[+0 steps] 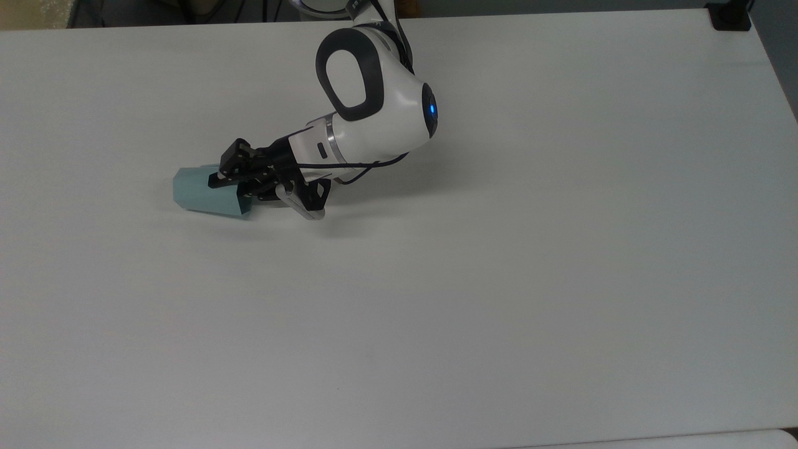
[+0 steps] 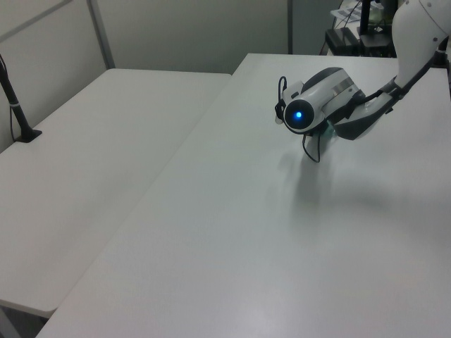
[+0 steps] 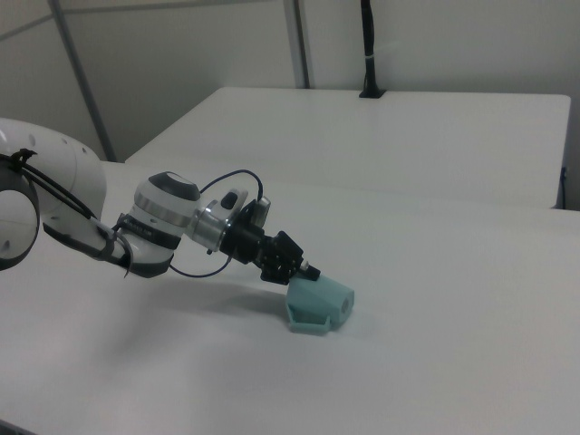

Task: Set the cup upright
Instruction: 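Close the gripper on the rim wall of the lying teal cup, then lift and rotate the held cup so its base points down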

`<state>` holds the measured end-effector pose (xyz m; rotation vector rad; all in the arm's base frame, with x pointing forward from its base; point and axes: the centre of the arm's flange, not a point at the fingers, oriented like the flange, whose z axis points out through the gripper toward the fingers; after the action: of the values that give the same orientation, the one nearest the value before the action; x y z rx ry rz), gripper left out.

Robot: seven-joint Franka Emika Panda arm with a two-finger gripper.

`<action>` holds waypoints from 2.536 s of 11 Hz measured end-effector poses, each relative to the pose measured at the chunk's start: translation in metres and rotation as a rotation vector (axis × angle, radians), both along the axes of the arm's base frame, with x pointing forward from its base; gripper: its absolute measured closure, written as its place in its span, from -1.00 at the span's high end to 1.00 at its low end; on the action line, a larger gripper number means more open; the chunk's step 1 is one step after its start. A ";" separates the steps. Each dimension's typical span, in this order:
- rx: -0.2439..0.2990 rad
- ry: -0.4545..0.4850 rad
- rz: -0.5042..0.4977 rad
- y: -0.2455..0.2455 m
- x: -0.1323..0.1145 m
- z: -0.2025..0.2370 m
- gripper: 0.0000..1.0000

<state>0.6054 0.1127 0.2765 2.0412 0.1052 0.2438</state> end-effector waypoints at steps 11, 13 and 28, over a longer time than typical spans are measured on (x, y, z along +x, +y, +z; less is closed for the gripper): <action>-0.050 -0.002 0.018 -0.012 -0.002 0.001 -0.74; 0.016 -0.008 -0.011 -0.011 0.001 0.027 -0.81; 1.053 -0.010 -0.124 -0.048 -0.062 0.186 -0.91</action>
<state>0.5437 0.0652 0.4621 3.0760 -0.2041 0.2564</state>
